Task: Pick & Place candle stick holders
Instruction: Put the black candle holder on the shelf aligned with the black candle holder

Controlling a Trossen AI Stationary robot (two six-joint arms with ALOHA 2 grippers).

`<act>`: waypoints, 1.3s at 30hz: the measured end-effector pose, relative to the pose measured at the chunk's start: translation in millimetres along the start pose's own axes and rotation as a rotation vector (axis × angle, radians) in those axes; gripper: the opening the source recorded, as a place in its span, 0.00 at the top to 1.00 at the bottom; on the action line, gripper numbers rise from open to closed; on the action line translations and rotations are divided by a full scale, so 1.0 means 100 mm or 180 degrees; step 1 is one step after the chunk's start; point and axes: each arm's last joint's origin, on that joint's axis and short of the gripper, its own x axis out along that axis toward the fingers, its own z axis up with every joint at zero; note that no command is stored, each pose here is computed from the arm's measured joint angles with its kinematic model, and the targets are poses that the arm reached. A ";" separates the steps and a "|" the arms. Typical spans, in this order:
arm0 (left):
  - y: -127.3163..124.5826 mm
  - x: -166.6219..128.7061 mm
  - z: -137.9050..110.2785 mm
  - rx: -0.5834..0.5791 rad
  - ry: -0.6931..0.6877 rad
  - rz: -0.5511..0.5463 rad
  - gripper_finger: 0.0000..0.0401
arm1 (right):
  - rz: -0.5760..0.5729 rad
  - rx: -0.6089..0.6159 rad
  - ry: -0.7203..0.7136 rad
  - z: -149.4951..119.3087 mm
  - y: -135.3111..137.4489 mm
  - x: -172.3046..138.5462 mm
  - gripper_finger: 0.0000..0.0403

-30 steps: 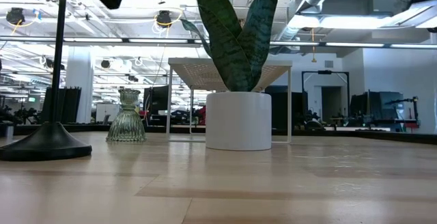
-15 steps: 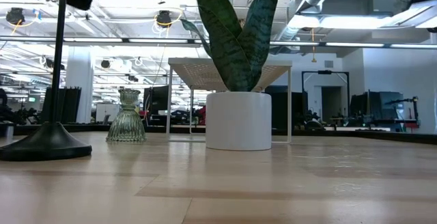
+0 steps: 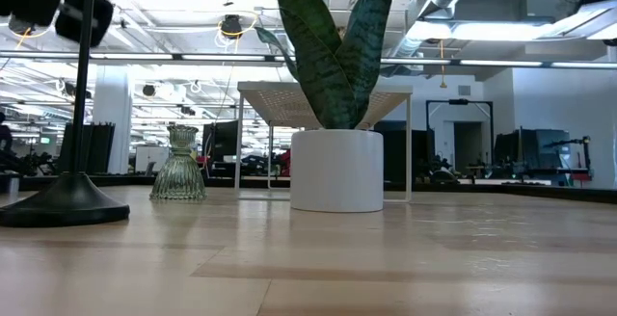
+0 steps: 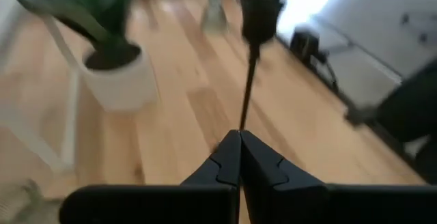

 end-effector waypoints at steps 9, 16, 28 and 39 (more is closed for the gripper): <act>-0.08 0.25 -0.06 0.0041 0.0300 -0.0295 0.99 | -0.0072 -0.0028 -0.0047 0.00 -0.01 0.00 1.00; -0.09 0.31 -0.07 0.0064 0.0382 -0.0292 0.99 | -0.0073 -0.0028 -0.0047 0.00 -0.01 0.00 1.00; -0.10 0.43 -0.40 -0.0044 0.0434 -0.0390 0.99 | -0.0070 -0.0021 -0.0048 0.00 -0.01 0.00 1.00; -0.10 0.42 -0.37 -0.0052 0.0287 -0.0411 0.99 | -0.0072 0.0026 -0.0048 0.00 -0.01 0.00 1.00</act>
